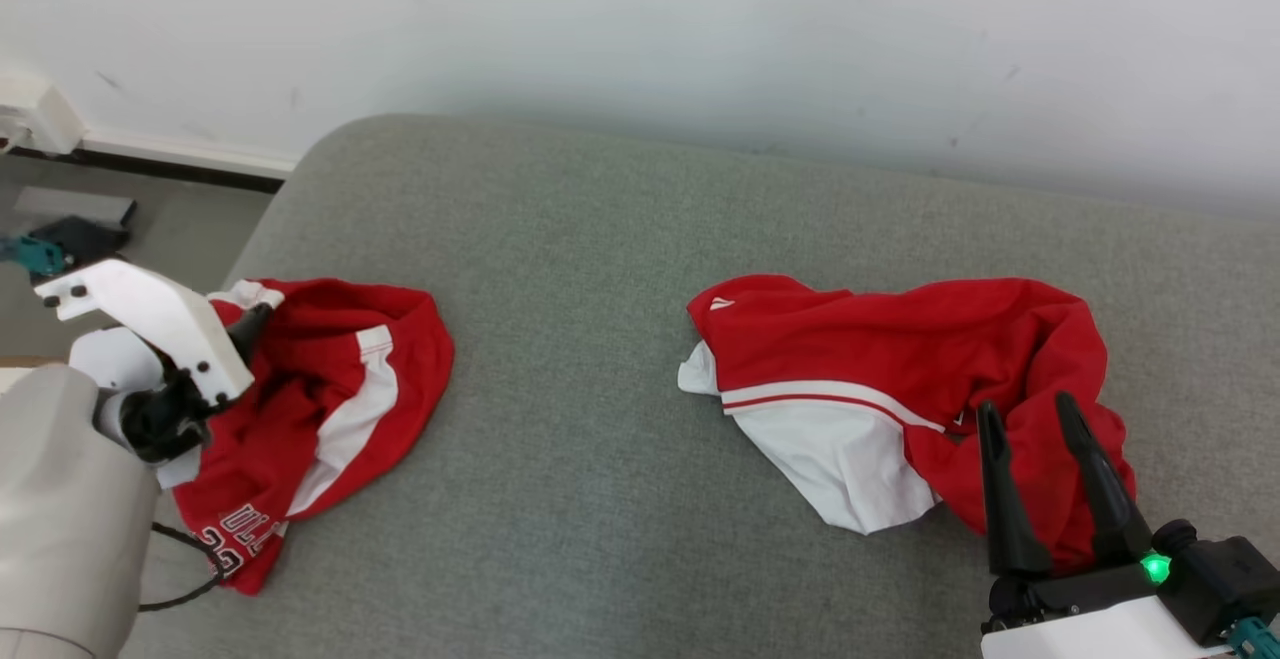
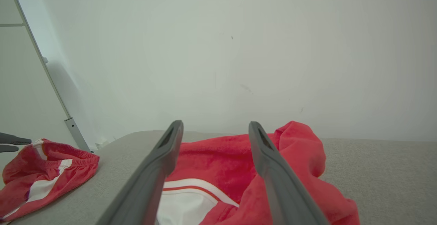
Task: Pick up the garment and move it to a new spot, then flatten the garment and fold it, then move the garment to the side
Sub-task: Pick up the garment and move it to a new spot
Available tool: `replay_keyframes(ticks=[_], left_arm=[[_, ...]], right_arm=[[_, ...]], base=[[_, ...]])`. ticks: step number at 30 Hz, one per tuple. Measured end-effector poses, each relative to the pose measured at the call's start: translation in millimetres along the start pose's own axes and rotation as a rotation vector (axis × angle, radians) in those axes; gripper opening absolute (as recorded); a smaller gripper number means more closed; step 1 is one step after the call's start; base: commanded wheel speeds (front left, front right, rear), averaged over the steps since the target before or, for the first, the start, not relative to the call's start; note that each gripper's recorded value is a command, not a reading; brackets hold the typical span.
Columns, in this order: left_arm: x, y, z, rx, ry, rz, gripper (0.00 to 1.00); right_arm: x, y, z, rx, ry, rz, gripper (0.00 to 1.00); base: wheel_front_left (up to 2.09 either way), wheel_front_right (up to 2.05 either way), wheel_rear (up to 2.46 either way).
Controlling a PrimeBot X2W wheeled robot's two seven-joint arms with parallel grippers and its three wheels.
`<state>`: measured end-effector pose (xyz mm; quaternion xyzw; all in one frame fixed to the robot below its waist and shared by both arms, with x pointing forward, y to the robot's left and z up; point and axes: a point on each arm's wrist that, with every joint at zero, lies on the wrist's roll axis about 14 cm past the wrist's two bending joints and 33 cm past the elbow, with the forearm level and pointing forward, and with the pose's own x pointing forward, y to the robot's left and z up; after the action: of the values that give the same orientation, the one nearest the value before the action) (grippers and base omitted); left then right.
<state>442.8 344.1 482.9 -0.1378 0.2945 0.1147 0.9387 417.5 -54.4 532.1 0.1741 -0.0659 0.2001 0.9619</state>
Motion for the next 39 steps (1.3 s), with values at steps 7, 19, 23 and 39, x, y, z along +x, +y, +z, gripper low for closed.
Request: replay_keyframes(ticks=[7,19,23,39], left_arm=[[-23.7,4.0,11.4,0.074,0.048,-0.01,1.0],[-85.7,-62.3,114.9,0.185,-0.448,-0.218,1.0],[-100.4,-96.6,112.3,0.17,-0.57,-0.303,1.0],[-128.5,-173.0,26.0,0.054,-0.787,-0.467,1.0]], right_arm=[[-11.6,6.3,9.4,-0.003,-0.015,0.003,1.0],[-26.3,6.2,37.4,-0.031,-0.086,-0.014,1.0],[-33.1,-9.3,50.5,-0.084,-0.116,-0.059,1.0],[-72.2,-46.4,78.5,-0.141,-0.175,-0.195,1.0]], base=[[0.0,0.0,0.0],[0.0,0.0,0.0],[0.0,0.0,0.0],[0.0,0.0,0.0]])
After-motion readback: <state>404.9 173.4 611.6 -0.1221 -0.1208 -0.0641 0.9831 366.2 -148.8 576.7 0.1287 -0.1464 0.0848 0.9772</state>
